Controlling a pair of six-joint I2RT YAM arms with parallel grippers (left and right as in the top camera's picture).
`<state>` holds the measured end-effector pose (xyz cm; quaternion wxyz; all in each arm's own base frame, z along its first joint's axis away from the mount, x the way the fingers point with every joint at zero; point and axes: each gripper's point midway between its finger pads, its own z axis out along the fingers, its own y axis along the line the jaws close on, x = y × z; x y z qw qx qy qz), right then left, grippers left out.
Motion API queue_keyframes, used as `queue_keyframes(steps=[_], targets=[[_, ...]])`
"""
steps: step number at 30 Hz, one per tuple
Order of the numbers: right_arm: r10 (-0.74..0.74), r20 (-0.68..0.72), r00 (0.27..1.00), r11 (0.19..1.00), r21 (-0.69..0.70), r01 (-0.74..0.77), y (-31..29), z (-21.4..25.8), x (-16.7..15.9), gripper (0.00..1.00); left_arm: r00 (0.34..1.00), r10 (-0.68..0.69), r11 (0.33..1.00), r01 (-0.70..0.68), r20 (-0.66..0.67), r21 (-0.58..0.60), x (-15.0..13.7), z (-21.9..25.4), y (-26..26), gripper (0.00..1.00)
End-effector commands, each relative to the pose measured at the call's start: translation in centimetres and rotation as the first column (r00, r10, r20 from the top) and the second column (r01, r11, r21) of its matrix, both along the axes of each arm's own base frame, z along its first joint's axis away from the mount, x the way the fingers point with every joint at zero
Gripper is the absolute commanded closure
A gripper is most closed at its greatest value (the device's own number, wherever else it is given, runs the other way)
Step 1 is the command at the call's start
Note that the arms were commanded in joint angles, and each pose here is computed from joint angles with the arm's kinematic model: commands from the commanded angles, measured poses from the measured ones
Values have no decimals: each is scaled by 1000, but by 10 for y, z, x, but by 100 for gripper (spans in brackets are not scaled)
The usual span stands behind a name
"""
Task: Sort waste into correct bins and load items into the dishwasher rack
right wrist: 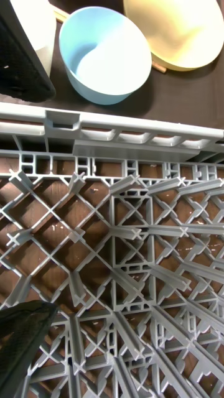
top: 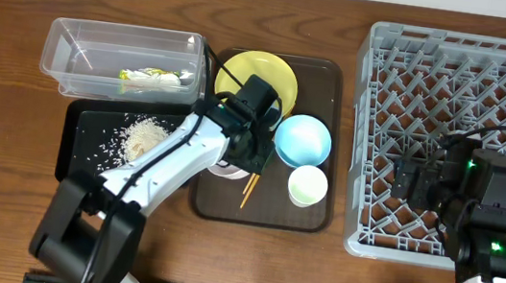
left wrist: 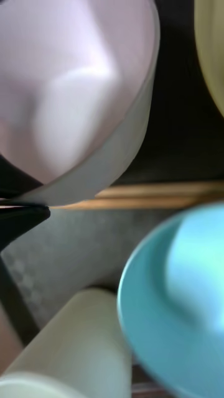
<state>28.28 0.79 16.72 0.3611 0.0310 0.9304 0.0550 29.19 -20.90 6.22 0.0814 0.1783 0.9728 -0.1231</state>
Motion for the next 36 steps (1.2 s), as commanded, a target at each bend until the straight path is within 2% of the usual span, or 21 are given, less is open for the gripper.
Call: queue_keyframes(steps=[1, 2, 3, 6, 8, 12, 17, 25, 33, 36], targets=[[8, 22, 1000, 1000, 4, -8, 4, 9, 3, 1, 999, 27, 999, -27, 20, 35, 5, -3, 5, 84], [8, 22, 1000, 1000, 4, -8, 4, 9, 3, 1, 999, 26, 999, -27, 24, 32, 6, -3, 5, 71], [8, 22, 1000, 1000, 4, -8, 4, 9, 3, 1, 999, 26, 999, -27, 29, 29, 7, -3, 4, 64], [8, 21, 1000, 1000, 4, -8, 4, 9, 2, 1, 999, 18, 1000, -19, 45, 21, 10, 1, 2, 53], [8, 21, 1000, 1000, 4, -8, 4, 9, 2, 1, 998, 11, 1000, -12, 64, 12, 13, 12, 1, 50], [8, 22, 1000, 1000, 4, -8, 4, 9, 2, 1, 990, 5, 998, 4, 143, -57, 21, 51, -8, 49], [8, 21, 1000, 1000, 4, -8, 4, 9, 2, 1, 984, -23, 983, 55, 179, -175, 14, 81, -26, 49], [8, 22, 1000, 1000, 5, -8, 4, 9, 2, 1, 984, -110, 979, 131, 139, -155, -12, 62, -50, 49], [8, 13, 1000, 1000, 5, -8, 4, 7, 1, 1, 983, -174, 978, 179, 56, -108, -27, 19, -68, 50], [8, 8, 1000, 1000, 5, -8, 4, 7, 0, 1, 984, -178, 980, 178, 18, -89, -29, 2, -69, 57]])
